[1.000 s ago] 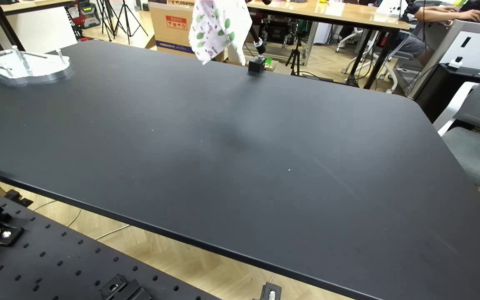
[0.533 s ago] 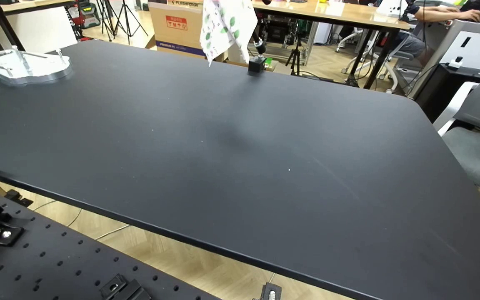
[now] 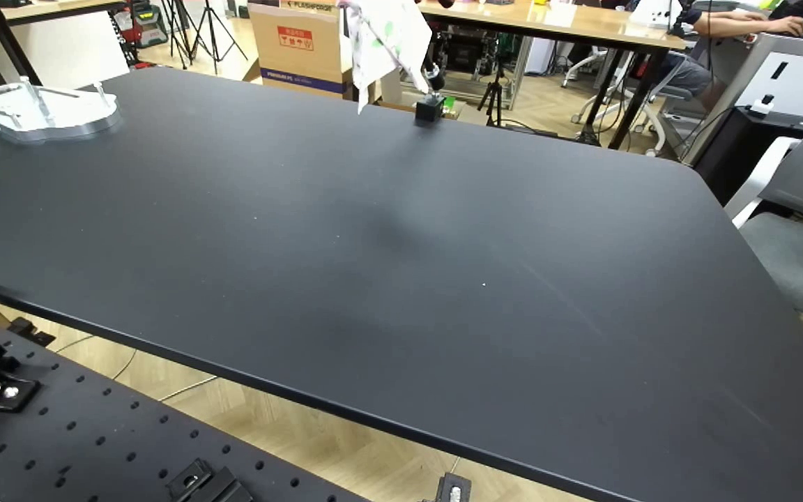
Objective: Hang the white cloth on the black stand
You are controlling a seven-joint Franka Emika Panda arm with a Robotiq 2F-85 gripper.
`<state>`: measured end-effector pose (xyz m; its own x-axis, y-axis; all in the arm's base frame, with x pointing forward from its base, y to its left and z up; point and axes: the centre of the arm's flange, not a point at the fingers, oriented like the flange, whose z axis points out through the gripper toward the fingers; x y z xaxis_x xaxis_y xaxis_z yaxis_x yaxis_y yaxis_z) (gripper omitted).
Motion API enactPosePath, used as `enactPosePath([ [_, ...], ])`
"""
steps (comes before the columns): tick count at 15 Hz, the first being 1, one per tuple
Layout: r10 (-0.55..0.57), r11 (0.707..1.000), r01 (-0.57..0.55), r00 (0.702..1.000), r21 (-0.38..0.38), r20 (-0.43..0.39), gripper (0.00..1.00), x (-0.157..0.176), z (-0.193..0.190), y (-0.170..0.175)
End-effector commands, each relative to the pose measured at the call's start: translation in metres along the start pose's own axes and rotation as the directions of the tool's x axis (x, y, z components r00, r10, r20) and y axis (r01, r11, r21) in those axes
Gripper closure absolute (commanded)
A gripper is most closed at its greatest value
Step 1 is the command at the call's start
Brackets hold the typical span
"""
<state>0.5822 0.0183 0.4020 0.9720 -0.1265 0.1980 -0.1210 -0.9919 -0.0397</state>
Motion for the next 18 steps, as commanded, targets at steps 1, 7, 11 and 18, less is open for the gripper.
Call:
enactPosePath([
  [1,-0.001,1.000,0.001,1.000,0.018,0.009,0.61,0.011,-0.006,-0.001],
  [7,-0.014,1.000,0.014,1.000,0.014,-0.016,0.21,0.006,-0.020,-0.006],
  [11,-0.042,0.999,0.042,0.999,0.021,-0.032,0.00,-0.006,-0.037,-0.016],
  [18,-0.036,0.999,0.037,0.999,0.018,-0.026,0.00,0.001,-0.021,-0.017],
])
